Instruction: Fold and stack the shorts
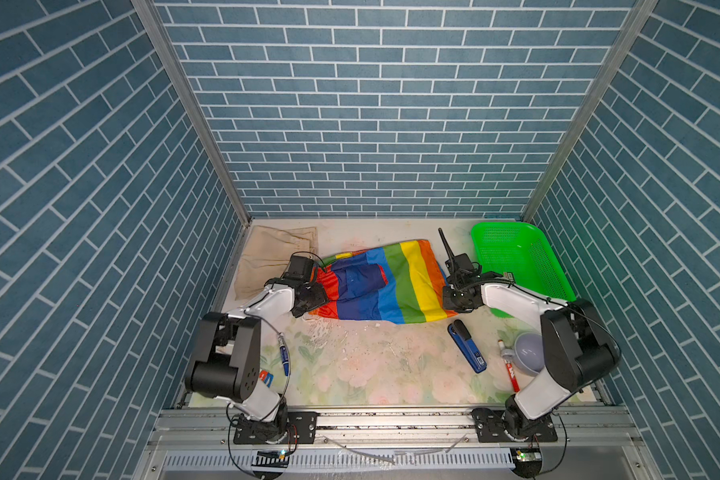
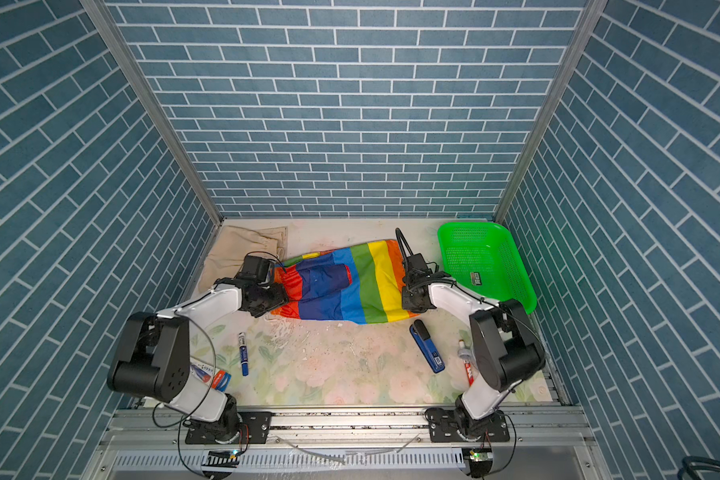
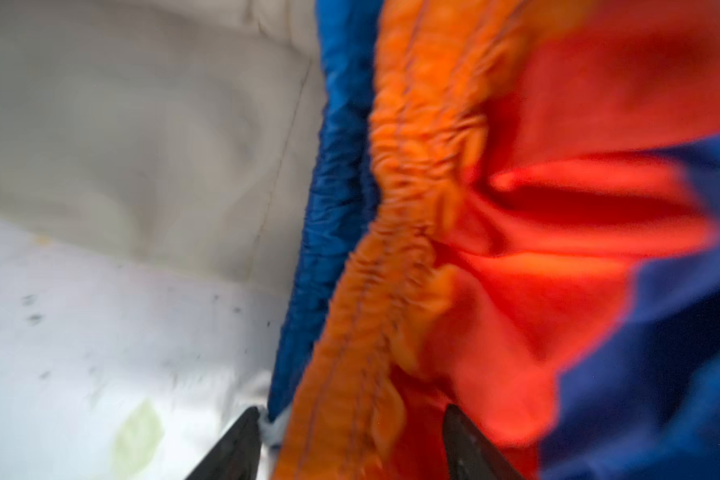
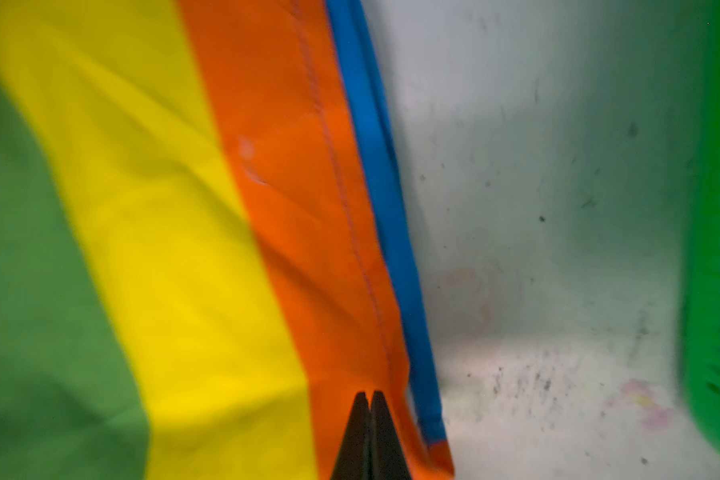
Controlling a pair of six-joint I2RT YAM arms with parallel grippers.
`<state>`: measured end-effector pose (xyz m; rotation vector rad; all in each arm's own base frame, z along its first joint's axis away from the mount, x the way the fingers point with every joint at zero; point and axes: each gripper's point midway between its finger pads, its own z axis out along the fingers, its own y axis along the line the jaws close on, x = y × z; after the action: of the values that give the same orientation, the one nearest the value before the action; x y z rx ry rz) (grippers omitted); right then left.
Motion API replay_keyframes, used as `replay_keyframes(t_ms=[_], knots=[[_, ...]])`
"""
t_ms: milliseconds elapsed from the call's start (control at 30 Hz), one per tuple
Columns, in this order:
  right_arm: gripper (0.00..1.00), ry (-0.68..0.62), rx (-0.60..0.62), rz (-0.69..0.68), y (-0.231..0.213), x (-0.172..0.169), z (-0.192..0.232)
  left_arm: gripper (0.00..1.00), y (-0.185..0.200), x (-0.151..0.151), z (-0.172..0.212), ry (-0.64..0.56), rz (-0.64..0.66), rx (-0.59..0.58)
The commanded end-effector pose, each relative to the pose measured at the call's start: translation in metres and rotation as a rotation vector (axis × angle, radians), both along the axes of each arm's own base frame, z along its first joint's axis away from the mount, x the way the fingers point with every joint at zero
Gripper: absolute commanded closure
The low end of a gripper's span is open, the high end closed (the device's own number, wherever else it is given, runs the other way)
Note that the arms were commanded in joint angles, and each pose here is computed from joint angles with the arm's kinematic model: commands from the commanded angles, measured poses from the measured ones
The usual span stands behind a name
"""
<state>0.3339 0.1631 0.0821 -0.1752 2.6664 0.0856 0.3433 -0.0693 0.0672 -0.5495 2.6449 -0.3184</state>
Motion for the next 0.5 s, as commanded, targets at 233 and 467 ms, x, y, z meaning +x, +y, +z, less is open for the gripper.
replay_keyframes(t_ms=[233,467], knots=[[0.41,-0.403,-0.03,0.52,0.166,-0.011,0.111,0.21,0.027,-0.025,0.105,-0.206,0.046,0.073],[0.36,-0.427,0.074,0.834,0.296,-0.041,0.09,0.18,0.067,-0.053,0.096,-0.209,0.22,-0.038]])
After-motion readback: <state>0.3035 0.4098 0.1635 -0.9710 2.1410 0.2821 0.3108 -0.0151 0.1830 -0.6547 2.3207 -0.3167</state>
